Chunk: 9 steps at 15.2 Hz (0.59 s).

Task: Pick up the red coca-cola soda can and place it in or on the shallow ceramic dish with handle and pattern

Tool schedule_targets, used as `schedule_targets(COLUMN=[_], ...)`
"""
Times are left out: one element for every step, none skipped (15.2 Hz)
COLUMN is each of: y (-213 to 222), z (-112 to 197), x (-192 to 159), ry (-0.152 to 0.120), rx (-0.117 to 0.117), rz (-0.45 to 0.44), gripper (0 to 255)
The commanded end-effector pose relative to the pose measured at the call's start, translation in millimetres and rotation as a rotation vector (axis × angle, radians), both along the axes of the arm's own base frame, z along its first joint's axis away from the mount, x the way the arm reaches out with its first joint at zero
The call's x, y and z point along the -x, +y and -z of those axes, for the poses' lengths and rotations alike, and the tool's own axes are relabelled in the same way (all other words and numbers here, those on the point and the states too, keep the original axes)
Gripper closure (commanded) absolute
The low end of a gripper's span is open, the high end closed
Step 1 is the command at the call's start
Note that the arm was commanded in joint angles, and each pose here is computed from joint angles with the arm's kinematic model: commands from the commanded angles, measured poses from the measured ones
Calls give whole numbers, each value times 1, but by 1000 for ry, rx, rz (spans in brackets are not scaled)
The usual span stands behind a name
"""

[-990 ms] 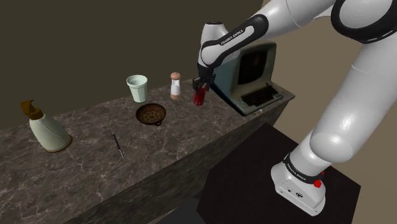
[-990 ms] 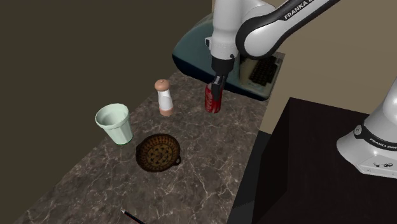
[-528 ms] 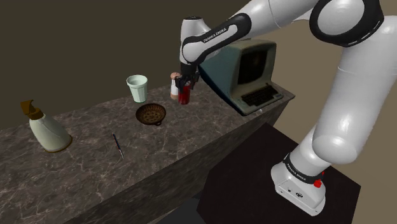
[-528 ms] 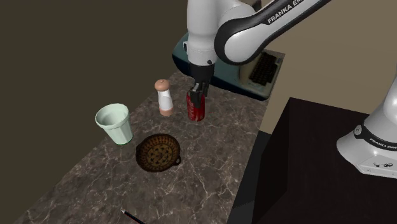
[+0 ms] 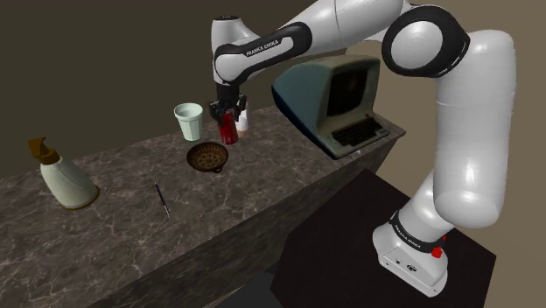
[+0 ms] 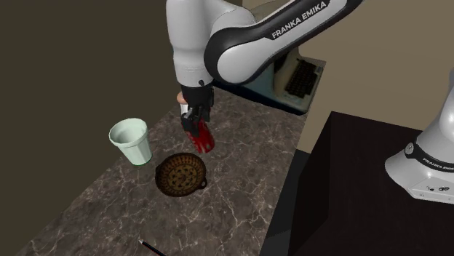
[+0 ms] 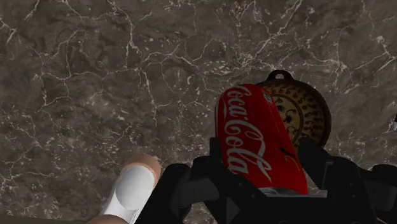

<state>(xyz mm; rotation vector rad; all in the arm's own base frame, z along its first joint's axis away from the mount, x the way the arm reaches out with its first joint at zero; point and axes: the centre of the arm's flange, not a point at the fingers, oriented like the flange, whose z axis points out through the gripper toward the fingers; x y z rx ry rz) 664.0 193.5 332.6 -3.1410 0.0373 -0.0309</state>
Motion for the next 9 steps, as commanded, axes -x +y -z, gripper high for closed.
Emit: schedule_targets(y=[24,35,46,57,68,73,73,73,73], z=[-6,-7,-8,-10,-11,-12,-6,-1,4], x=[-15,-22,-29,-36,-44,-47,-47,-47,-47], ry=[0,0,0,0,0,0,0,0,0], rx=[0,0,0,0,0,0,0,0,0], rz=[1,1,1,1,1,1,1,1,1], gripper=[255,255,255,255,255,255,255,255,255])
